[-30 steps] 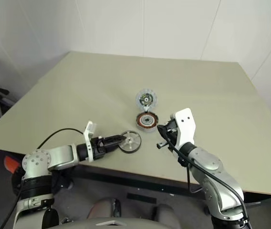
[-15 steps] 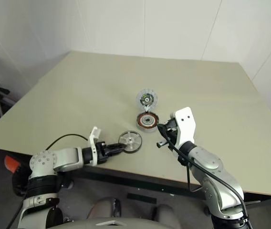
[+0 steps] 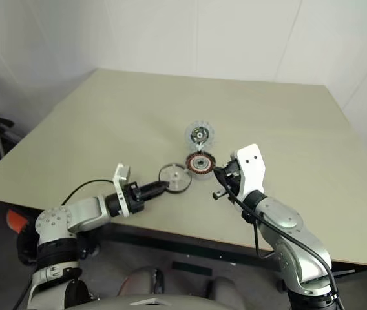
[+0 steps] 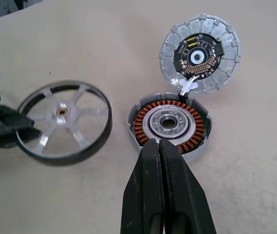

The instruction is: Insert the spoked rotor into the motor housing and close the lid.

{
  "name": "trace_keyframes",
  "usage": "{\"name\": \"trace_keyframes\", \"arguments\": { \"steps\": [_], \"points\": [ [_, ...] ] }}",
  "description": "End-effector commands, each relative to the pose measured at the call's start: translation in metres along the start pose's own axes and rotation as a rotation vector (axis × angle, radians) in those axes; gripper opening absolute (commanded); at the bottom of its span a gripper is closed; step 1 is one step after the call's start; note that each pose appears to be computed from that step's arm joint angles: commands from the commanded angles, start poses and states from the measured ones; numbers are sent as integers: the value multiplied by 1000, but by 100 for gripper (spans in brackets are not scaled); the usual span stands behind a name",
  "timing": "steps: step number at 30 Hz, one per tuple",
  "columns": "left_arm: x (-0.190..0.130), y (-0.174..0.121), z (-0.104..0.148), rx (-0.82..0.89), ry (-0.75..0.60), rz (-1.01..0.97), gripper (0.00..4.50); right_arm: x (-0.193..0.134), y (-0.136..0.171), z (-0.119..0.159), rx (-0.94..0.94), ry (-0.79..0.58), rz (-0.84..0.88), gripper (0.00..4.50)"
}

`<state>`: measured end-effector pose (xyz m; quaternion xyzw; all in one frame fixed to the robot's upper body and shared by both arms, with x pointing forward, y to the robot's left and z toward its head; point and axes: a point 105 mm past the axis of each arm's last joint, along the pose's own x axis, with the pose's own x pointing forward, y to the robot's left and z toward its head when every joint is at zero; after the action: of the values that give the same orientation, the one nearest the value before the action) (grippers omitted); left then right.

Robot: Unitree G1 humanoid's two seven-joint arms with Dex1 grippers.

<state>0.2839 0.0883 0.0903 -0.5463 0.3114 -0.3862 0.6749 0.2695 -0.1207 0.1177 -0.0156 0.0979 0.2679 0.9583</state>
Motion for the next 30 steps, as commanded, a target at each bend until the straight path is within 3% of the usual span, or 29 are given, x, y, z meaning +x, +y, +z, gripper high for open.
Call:
{"name": "trace_keyframes", "arguments": {
  "steps": [1,11,30],
  "points": [
    [9,-23,8,14,-9,-101,47,-3,8,13,-6,-48,35,0],
    [45,-10,15,71,-6,46,47,-4,12,7,46,-37,48,0],
    [87,-7,20,95,-39,67,47,-4,14,8,41,-42,35,0]
  ]
}}
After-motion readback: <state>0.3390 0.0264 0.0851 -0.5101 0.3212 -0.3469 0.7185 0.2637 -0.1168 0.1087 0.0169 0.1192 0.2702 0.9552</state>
